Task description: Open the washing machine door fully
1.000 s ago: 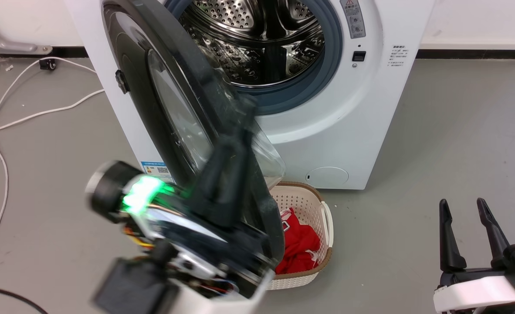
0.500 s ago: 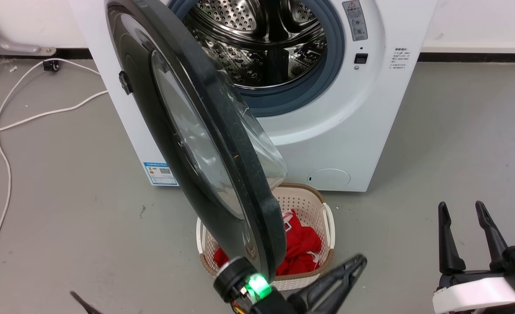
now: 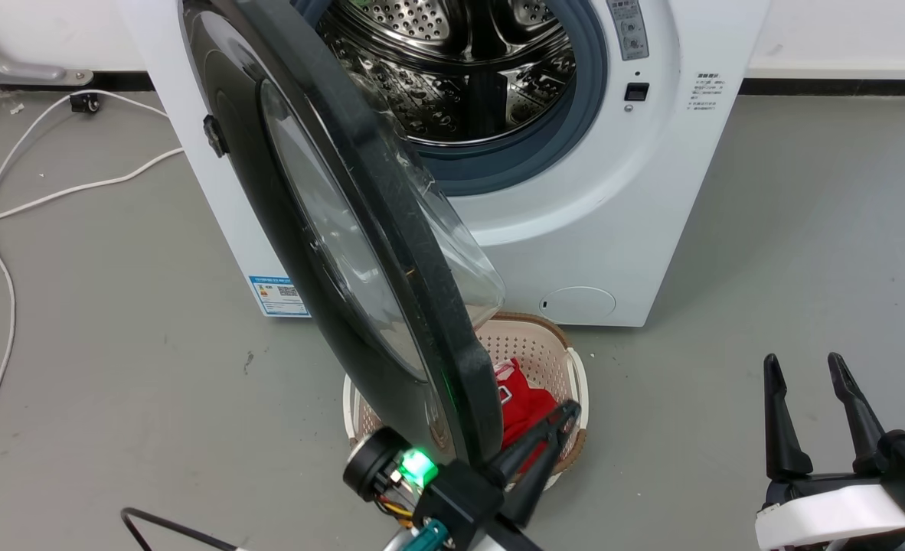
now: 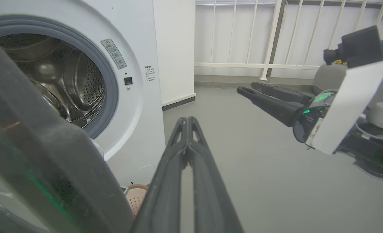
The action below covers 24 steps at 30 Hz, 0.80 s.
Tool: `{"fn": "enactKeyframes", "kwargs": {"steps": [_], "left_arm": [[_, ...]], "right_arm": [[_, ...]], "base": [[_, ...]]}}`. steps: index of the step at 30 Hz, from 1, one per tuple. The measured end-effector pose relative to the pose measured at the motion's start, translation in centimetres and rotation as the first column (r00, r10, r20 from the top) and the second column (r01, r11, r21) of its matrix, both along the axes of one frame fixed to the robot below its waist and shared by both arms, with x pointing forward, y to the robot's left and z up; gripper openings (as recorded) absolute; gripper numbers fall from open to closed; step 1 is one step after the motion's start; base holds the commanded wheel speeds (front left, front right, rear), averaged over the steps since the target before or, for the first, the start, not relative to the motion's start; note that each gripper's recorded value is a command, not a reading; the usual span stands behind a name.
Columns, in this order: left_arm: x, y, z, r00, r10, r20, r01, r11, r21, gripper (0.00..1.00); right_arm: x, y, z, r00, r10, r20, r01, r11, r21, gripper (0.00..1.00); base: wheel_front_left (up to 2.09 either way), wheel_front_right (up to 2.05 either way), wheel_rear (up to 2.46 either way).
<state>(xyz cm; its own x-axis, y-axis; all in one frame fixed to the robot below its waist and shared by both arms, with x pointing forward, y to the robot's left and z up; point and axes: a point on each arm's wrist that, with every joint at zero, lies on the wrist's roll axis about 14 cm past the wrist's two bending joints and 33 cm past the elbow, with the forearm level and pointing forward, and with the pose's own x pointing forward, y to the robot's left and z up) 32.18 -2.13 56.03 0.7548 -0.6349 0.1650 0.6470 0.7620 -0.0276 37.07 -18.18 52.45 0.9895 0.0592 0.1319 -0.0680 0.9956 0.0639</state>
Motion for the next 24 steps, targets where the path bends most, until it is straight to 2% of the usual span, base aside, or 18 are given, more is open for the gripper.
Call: {"fn": "enactKeyframes", "kwargs": {"steps": [11, 24], "left_arm": [[3.0, 1.6, -0.1, 0.994, 0.106, -0.008, -0.107, 0.994, -0.024, 0.0], [4.1, 1.6, -1.0, 0.991, 0.119, -0.054, -0.121, 0.992, -0.03, 0.0]], "right_arm": [[0.1, 0.1, -0.5, 1.0, 0.001, -0.016, -0.001, 1.0, 0.025, 1.0], [0.1, 0.4, -0.9, 1.0, 0.012, -0.028, -0.01, 0.999, 0.044, 1.0]], "base": [[0.0, 0.0, 0.0], [0.0, 0.0, 0.0]]}}
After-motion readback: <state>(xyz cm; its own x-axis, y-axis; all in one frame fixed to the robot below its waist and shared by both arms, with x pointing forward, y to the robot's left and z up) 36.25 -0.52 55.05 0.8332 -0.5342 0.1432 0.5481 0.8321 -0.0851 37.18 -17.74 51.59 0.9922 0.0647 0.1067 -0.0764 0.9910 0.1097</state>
